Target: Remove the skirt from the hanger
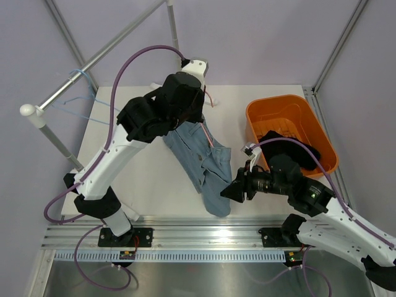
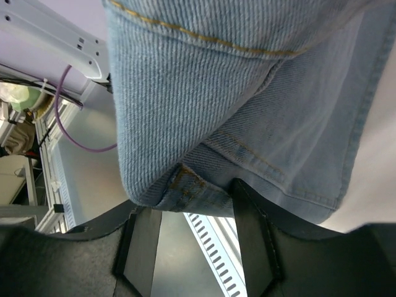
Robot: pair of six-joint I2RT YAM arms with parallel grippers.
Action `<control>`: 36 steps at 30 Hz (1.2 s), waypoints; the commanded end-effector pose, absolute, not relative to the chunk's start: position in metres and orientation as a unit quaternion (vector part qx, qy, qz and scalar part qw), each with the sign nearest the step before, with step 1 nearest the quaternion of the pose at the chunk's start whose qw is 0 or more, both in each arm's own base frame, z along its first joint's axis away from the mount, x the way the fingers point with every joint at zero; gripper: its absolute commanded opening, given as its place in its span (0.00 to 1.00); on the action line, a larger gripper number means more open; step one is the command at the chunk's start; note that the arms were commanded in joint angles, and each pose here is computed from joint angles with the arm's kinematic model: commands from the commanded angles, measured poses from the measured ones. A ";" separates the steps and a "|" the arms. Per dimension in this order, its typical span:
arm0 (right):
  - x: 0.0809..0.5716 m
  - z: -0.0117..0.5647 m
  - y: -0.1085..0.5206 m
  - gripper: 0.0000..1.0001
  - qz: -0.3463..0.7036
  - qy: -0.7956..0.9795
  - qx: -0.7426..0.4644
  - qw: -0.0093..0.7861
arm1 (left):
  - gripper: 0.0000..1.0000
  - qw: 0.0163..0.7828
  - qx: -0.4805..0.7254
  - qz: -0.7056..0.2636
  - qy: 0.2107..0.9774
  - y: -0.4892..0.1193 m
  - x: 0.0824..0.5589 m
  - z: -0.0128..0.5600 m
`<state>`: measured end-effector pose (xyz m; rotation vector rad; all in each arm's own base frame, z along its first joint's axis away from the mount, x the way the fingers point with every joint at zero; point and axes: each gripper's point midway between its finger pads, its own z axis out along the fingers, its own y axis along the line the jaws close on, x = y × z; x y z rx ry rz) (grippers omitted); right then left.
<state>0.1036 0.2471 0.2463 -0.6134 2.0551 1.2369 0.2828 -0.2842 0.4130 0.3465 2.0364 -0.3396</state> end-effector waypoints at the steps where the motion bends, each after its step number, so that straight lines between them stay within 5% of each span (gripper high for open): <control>1: 0.109 0.246 0.255 0.52 0.469 0.782 -0.230 0.341 | 0.00 0.542 0.114 -0.191 0.811 -0.291 0.287 0.452; 7: 0.111 0.233 0.250 0.41 0.452 0.794 -0.219 0.344 | 0.00 0.546 0.112 -0.191 0.808 -0.286 0.287 0.456; 15: 0.109 0.219 0.244 0.00 0.448 0.805 -0.199 0.335 | 0.00 0.547 0.109 -0.179 0.811 -0.276 0.289 0.456; 36: 0.083 0.271 0.157 0.00 0.447 0.808 -0.041 0.383 | 0.00 0.547 0.057 -0.135 0.825 -0.215 0.304 0.439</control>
